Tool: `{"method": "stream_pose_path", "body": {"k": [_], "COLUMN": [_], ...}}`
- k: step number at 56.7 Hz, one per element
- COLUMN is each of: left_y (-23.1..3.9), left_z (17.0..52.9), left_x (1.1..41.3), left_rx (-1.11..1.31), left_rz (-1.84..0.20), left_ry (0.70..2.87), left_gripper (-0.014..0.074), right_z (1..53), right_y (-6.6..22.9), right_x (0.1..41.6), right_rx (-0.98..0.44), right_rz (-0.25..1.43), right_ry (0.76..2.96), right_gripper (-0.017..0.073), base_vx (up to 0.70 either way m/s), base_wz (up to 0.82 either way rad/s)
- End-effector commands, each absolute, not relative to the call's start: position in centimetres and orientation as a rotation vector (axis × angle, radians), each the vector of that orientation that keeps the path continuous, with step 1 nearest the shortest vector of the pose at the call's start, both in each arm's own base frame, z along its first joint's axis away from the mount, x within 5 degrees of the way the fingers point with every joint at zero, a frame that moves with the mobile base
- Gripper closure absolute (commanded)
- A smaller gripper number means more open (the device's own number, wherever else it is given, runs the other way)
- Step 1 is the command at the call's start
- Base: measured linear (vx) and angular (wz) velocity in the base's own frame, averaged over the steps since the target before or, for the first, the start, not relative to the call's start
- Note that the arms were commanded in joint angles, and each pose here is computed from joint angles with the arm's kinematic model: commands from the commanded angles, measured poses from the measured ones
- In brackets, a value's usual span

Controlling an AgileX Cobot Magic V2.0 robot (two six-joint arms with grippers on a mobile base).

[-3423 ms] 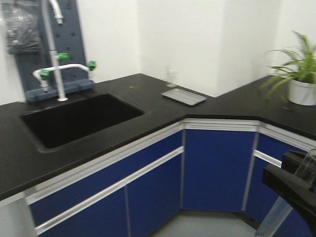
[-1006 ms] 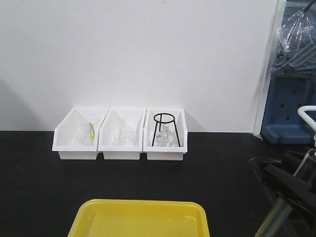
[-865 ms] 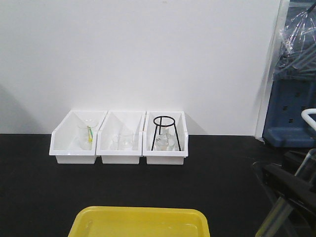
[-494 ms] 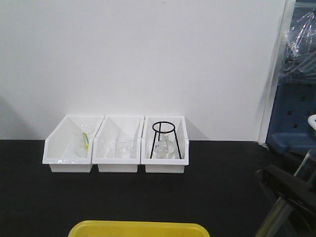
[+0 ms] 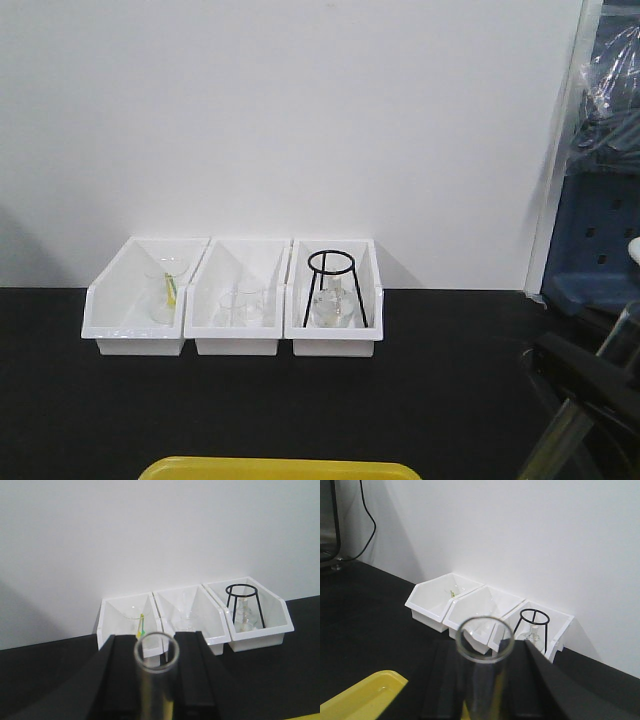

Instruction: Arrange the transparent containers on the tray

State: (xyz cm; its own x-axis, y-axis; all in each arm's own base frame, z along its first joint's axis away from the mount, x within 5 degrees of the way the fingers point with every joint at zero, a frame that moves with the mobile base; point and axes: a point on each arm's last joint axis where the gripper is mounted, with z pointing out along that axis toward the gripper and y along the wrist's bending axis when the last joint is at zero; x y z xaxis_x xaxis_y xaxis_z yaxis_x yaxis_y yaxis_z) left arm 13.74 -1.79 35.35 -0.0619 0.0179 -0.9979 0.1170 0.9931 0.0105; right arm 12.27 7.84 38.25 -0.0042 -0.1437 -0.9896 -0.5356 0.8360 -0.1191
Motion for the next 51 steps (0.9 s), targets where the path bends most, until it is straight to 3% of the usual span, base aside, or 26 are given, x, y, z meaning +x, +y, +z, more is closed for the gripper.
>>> {"method": "stream_pose_path", "body": {"k": [1, 23, 33, 43, 51], "left_y": [-2.1, -2.1, -2.3, -4.3, -7.4], "left_z": [37.0, 37.1, 36.4, 35.9, 34.6], "left_x": [13.7, 13.7, 14.5, 16.4, 19.1], "left_rx": [0.113, 0.109, 0.106, 0.161, 0.144], "left_rz": [-0.120, -0.131, -0.134, -0.237, -0.394], "left_ry": [1.525, 1.513, 1.571, 1.641, 1.834], "left_gripper": [0.0448, 0.0448, 0.0448, 0.0448, 0.0444], "right_z": [40.1, 40.0, 38.8, 36.0, 34.8], "right_y": [7.7, 7.7, 8.5, 10.8, 13.1], "right_x": [12.0, 12.0, 13.2, 16.6, 20.2], "right_rx": [-0.524, -0.516, -0.422, -0.342, -0.319], "right_rz": [0.344, 0.355, 0.479, 0.541, 0.538], "right_ry": [1.452, 1.460, 1.610, 1.829, 1.949], "right_gripper": [0.0571, 0.0571, 0.0571, 0.0571, 0.0571], "base_vx": [0.00, 0.00, 0.00, 0.00, 0.00], "base_wz": [0.00, 0.00, 0.00, 0.00, 0.00]}}
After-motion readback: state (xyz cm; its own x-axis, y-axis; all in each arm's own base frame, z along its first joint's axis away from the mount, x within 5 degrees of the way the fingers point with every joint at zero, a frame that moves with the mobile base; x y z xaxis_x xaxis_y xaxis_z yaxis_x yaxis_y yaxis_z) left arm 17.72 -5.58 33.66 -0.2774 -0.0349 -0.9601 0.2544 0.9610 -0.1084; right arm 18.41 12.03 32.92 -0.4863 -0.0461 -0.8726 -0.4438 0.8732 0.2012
